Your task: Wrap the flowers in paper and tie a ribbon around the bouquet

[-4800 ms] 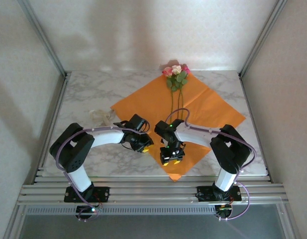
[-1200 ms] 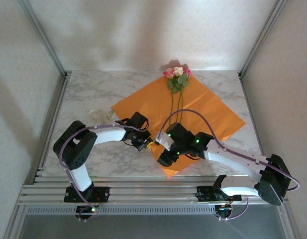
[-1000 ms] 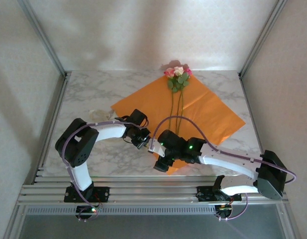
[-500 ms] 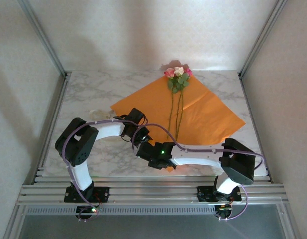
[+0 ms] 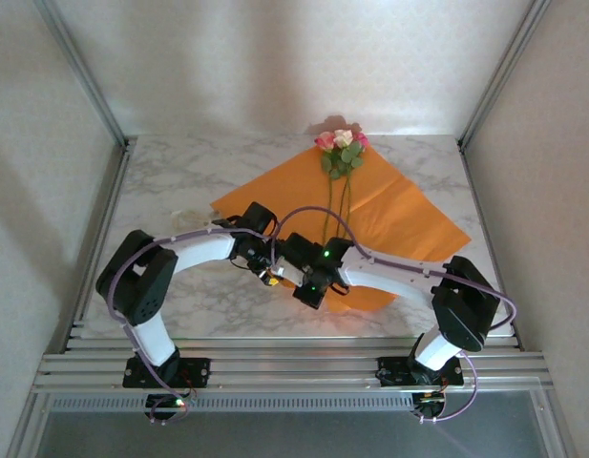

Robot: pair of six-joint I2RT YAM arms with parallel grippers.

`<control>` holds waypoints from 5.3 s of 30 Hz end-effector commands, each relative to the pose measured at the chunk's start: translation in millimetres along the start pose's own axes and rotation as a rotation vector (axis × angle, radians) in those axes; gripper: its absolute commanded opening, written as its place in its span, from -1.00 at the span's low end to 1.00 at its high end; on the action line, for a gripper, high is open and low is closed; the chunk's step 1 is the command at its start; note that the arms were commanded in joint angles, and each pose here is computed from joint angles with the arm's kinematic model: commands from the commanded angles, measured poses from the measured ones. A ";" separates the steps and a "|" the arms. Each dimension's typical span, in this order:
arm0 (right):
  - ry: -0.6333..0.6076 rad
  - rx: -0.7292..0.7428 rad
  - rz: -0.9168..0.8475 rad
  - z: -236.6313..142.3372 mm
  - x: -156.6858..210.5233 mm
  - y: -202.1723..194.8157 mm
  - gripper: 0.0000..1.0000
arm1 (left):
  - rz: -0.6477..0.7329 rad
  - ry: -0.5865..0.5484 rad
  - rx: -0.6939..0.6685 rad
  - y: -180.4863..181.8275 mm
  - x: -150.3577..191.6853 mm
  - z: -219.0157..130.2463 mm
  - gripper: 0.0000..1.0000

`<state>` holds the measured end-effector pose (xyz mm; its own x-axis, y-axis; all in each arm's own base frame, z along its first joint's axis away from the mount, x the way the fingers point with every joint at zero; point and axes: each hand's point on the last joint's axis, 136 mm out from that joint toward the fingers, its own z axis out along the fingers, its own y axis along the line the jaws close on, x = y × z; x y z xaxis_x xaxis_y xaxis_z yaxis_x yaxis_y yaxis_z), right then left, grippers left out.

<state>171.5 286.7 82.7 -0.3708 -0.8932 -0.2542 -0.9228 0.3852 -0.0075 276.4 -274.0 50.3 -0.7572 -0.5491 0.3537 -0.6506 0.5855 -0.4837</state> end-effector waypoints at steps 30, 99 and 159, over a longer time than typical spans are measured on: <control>-0.348 0.031 0.069 -45.7 -8.5 -36.1 0.48 | -0.166 0.086 0.083 8.6 4.1 8.8 -1.00; 0.036 0.329 0.674 -4.7 50.3 -180.9 -0.07 | 0.185 0.049 -0.131 5.6 -2.6 53.9 -0.52; 0.152 0.199 1.883 45.9 169.0 -131.0 -0.42 | 0.106 -0.581 -0.281 -2.1 -243.5 -95.6 -0.05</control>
<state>242.0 115.1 11.7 -0.7496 0.6601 0.0484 0.6593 0.7383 0.1424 435.7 -88.4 22.2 -0.7368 -0.6616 -0.1397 -0.6328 0.7474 -0.2024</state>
